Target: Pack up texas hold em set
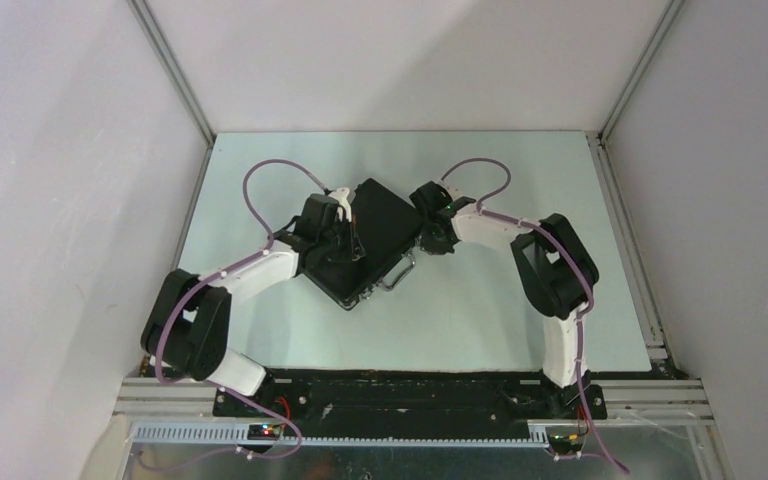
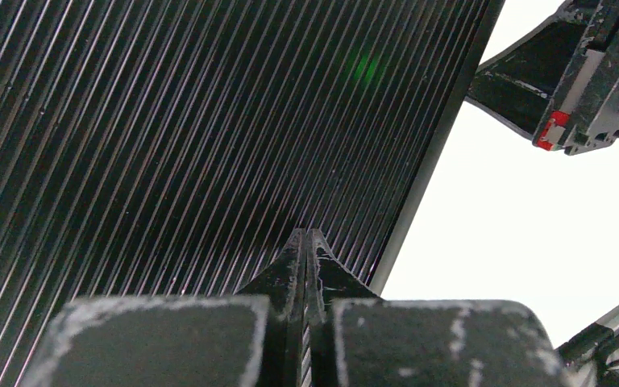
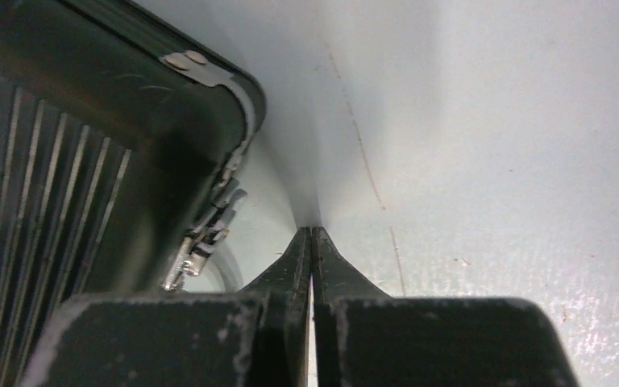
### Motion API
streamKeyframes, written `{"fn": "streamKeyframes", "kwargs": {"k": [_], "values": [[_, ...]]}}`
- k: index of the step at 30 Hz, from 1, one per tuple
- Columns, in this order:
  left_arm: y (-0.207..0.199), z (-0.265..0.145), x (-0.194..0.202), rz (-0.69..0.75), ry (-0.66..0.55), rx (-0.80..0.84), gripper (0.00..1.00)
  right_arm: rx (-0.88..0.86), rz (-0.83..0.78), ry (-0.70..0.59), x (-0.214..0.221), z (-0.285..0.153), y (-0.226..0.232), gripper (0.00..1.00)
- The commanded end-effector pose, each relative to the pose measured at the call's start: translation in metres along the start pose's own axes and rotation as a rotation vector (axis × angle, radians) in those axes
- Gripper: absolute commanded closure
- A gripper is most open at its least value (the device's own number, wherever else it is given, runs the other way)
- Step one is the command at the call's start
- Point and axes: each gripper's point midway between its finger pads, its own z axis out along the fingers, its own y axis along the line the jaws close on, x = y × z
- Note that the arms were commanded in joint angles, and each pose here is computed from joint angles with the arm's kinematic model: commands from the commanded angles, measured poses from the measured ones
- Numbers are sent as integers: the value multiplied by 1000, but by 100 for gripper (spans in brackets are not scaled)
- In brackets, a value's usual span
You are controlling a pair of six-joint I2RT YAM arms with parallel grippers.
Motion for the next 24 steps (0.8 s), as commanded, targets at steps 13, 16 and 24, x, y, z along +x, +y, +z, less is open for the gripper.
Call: {"fn": "streamKeyframes", "kwargs": {"k": [13, 16, 24], "values": [[10, 0, 26, -15, 68, -37, 100, -563, -279, -94, 39, -124, 71, 100], [8, 2, 30, -30, 52, -6, 100, -648, -346, -81, 61, -148, 90, 100], [4, 3, 30, -28, 43, 24, 100, -735, -397, -58, 98, -159, 122, 100]]}}
